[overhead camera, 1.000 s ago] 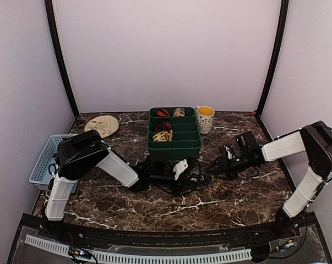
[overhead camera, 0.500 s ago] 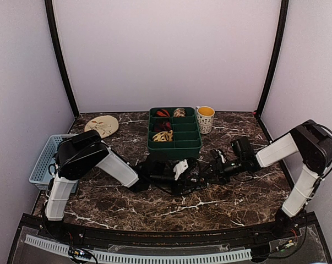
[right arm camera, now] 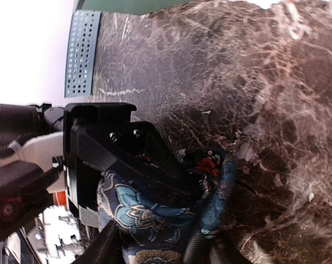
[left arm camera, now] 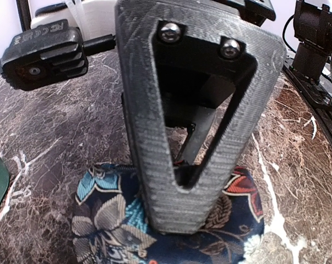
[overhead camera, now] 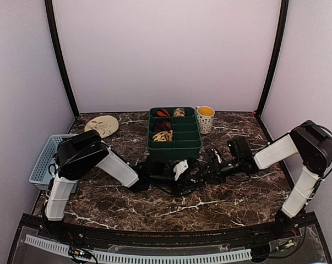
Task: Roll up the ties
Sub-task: Pick up the tie from the center of the board.
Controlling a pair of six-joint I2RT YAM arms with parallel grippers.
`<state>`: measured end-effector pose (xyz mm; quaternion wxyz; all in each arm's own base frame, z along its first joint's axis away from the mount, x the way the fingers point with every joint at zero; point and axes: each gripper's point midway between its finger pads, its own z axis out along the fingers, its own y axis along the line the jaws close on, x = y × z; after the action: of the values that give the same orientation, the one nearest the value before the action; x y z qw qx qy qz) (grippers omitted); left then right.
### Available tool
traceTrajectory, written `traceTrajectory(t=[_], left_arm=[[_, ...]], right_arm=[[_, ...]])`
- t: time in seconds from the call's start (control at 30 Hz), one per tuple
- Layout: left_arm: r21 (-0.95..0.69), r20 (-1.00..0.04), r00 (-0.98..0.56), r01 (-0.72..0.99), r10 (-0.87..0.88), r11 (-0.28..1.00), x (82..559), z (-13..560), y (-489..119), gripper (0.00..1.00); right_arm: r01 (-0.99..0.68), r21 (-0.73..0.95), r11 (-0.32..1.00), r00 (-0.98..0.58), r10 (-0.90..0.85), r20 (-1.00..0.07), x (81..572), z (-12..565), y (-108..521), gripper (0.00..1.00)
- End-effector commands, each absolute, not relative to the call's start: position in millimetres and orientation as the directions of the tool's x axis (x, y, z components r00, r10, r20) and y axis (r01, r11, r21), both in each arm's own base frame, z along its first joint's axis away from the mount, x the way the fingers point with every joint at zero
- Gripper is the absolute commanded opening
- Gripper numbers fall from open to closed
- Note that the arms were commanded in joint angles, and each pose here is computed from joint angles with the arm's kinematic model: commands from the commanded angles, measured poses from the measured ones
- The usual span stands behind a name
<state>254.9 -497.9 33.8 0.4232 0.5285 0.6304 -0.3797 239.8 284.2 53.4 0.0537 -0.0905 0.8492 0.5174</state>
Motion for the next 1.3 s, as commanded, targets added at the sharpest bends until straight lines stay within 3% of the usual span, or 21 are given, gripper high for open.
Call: traceTrajectory(t=[0.0, 0.2, 0.5, 0.53, 0.77, 0.87, 0.93, 1.03, 1.07, 1.1, 1.2, 1.27], left_arm=[[-0.096, -0.838, -0.185, 0.976, 0.513, 0.194, 242, -20, -469, 0.28], [-0.093, -0.858, -0.186, 0.973, 0.479, 0.211, 244, -10, -468, 0.35], [-0.043, -0.905, -0.135, 0.973, 0.404, 0.228, 248, 22, -470, 0.94], [-0.034, -0.906, -0.131, 0.970, 0.402, 0.240, 250, 23, -470, 0.97], [-0.036, -0.920, -0.135, 0.965, 0.369, 0.261, 257, 27, -482, 0.99], [-0.034, -0.924, -0.122, 0.970, 0.363, 0.239, 253, 26, -496, 0.94], [-0.036, -0.930, -0.120, 0.971, 0.348, 0.237, 253, 31, -501, 0.84], [-0.042, -0.938, -0.123, 0.969, 0.323, 0.245, 254, 38, -501, 0.51], [-0.042, -0.939, -0.121, 0.969, 0.321, 0.243, 253, 39, -500, 0.48], [-0.046, -0.939, -0.125, 0.969, 0.321, 0.243, 252, 41, -499, 0.54], [-0.056, -0.941, -0.134, 0.967, 0.310, 0.249, 247, 48, -491, 0.88], [-0.059, -0.944, -0.141, 0.962, 0.297, 0.267, 244, 54, -482, 0.99]], right_arm=[[-0.246, 0.854, 0.459, -0.969, -0.117, -0.216, 239, 58, 288, 0.35], [-0.228, 0.836, 0.500, -0.974, -0.109, -0.200, 236, 49, 282, 0.01], [-0.248, 0.821, 0.515, -0.968, -0.099, -0.231, 242, 57, 281, 0.00], [-0.249, 0.819, 0.516, -0.968, -0.100, -0.231, 241, 57, 280, 0.00], [-0.274, 0.808, 0.522, -0.961, -0.113, -0.252, 241, 66, 283, 0.00], [-0.291, 0.797, 0.529, -0.956, -0.124, -0.266, 242, 71, 286, 0.00], [-0.299, 0.792, 0.533, -0.953, -0.132, -0.271, 243, 74, 287, 0.00], [-0.297, 0.777, 0.555, -0.954, -0.144, -0.262, 243, 72, 287, 0.00], [-0.315, 0.772, 0.552, -0.948, -0.141, -0.286, 244, 82, 286, 0.00], [-0.321, 0.767, 0.556, -0.946, -0.144, -0.292, 245, 85, 286, 0.00], [-0.330, 0.743, 0.582, -0.942, -0.154, -0.298, 247, 91, 283, 0.00], [-0.345, 0.725, 0.596, -0.936, -0.158, -0.316, 251, 101, 282, 0.00]])
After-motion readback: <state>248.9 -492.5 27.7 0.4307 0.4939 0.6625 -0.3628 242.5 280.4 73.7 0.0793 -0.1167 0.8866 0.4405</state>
